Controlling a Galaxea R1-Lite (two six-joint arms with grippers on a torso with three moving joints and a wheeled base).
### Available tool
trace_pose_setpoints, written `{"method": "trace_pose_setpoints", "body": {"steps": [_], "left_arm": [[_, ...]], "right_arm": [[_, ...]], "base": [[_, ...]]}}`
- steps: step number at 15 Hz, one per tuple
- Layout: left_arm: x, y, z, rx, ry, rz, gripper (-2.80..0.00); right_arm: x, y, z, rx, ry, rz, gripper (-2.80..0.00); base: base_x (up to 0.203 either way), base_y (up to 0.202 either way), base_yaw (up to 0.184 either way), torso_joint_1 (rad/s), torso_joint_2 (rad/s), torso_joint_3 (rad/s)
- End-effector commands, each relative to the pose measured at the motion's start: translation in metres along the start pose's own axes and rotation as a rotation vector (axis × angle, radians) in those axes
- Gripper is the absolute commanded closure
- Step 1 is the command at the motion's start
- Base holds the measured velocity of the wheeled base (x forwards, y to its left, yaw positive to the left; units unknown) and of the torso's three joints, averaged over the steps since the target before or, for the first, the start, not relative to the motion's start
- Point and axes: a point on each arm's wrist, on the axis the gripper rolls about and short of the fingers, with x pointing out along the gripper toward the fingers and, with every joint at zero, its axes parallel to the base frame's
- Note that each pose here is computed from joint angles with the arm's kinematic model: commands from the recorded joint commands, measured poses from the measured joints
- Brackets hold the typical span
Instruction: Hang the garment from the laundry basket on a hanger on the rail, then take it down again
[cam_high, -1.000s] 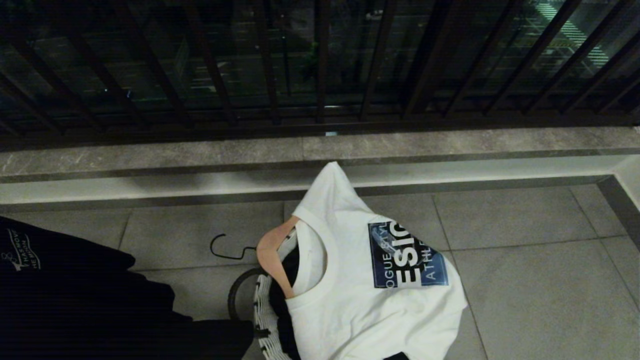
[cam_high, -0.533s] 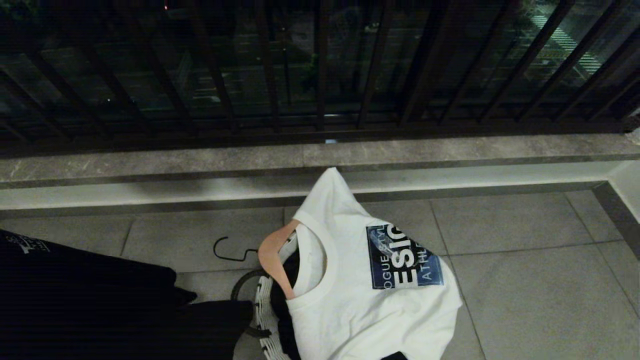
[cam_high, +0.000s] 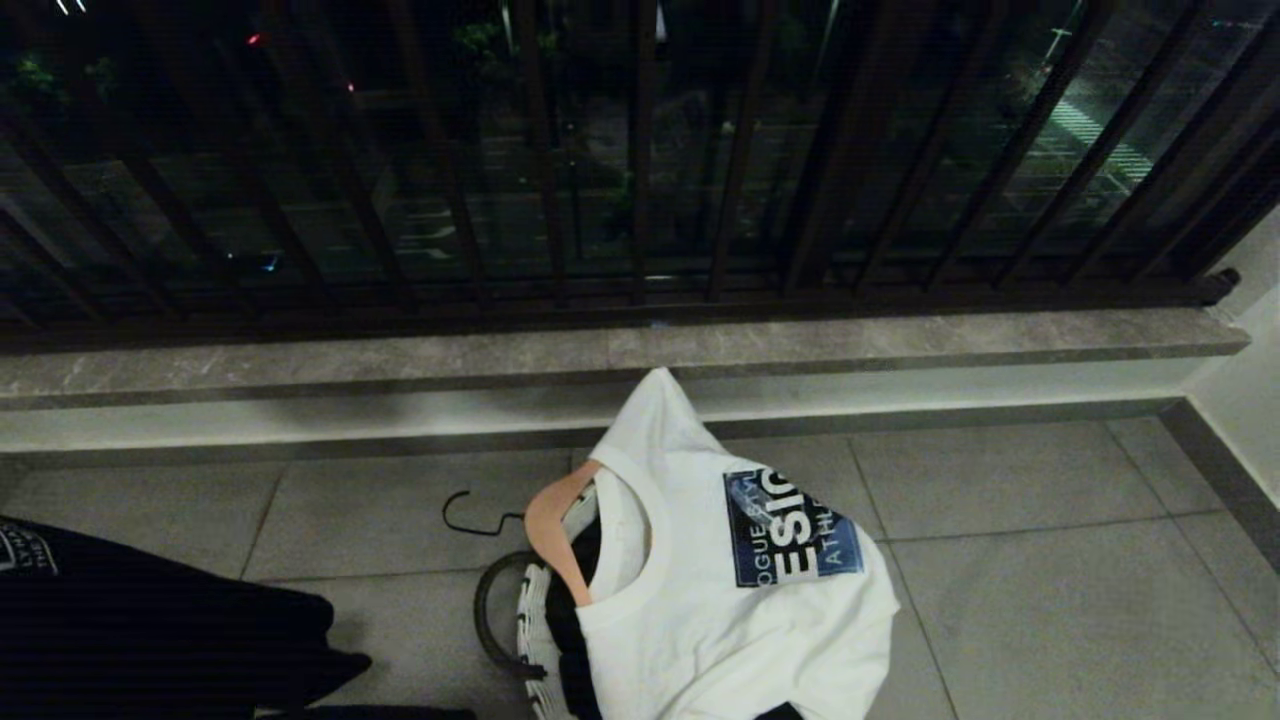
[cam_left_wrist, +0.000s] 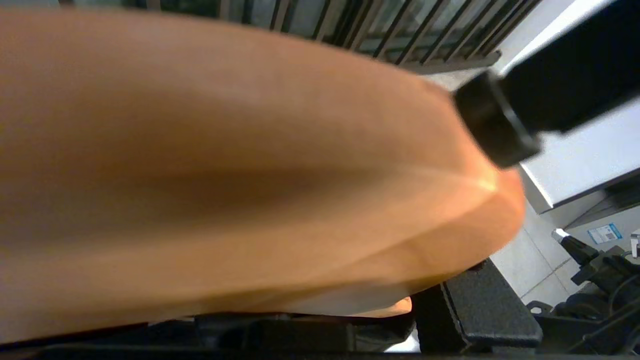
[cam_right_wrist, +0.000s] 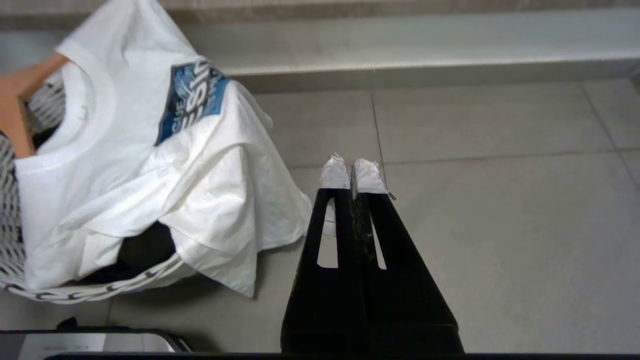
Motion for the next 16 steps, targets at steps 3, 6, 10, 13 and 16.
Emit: {"method": "trace_pose_setpoints", "body": {"steps": [3, 6, 10, 13, 16], "left_arm": [[-0.0071, 0.0001, -0.0029, -0.003, -0.007, -0.001, 0.00], [-0.0080, 0.0004, -0.0048, -0.004, -0.002, -0.001, 0.00], [-0.0073, 0.0004, -0.0044, -0.004, -0.004, 0.002, 0.00], [-0.0063, 0.0006, -0.0054, -0.003, 0.001, 0.003, 0.00], [-0.0057, 0.0006, -0.0053, -0.002, 0.002, 0.002, 0.00]], "right_arm": [[0.0000, 0.0000, 0.0000, -0.001, 0.000, 0.001, 0.00], [0.0000, 0.0000, 0.0000, 0.000, 0.000, 0.000, 0.00], [0.0000, 0.0000, 0.0000, -0.001, 0.000, 0.001, 0.00], [0.0000, 0.0000, 0.0000, -0.001, 0.000, 0.001, 0.00], [0.0000, 0.0000, 0.0000, 0.000, 0.000, -0.001, 0.00]], "base": [[0.000, 0.000, 0.000, 0.000, 0.00, 0.204], [0.000, 0.000, 0.000, 0.000, 0.00, 0.208], [0.000, 0.000, 0.000, 0.003, 0.00, 0.204], [0.000, 0.000, 0.000, 0.001, 0.00, 0.200], [0.000, 0.000, 0.000, 0.005, 0.00, 0.203]]}}
